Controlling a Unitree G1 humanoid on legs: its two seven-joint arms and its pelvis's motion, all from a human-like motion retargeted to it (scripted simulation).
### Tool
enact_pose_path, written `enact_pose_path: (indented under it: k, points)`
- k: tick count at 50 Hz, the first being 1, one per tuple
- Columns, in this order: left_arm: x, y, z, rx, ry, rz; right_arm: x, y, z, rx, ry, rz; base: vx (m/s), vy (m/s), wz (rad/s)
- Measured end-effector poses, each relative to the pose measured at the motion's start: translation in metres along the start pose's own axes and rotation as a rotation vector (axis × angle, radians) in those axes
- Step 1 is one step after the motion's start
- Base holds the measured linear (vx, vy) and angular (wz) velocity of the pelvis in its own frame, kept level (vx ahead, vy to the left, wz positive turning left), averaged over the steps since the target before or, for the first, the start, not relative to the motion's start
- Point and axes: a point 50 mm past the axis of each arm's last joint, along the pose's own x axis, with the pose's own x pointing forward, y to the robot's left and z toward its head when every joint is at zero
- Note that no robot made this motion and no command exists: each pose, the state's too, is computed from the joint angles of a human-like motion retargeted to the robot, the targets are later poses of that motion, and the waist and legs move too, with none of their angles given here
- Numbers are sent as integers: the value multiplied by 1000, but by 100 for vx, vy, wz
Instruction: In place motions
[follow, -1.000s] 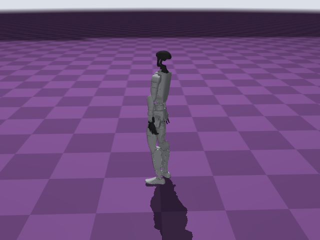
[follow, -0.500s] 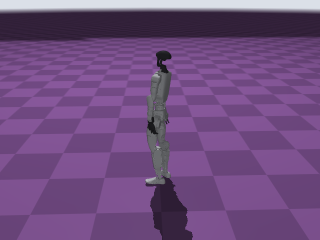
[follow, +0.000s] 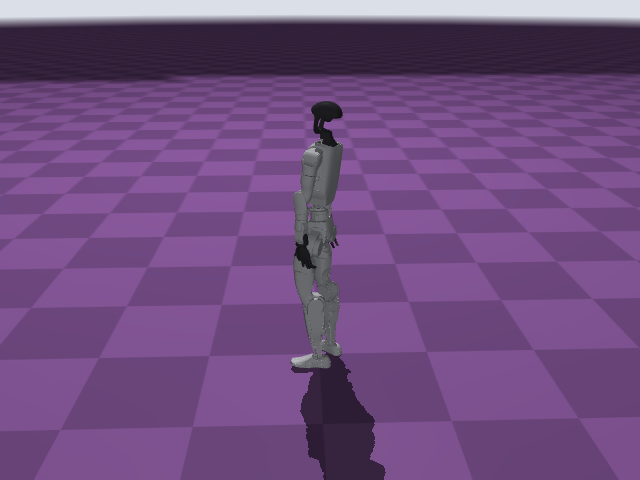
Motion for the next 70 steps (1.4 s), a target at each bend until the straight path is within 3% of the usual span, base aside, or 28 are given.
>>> enact_pose_path:
  k: [70]
  points:
    - [0,-1,0,-24,-6,1,0,-1,0,-22,1,-1,0,0,0]
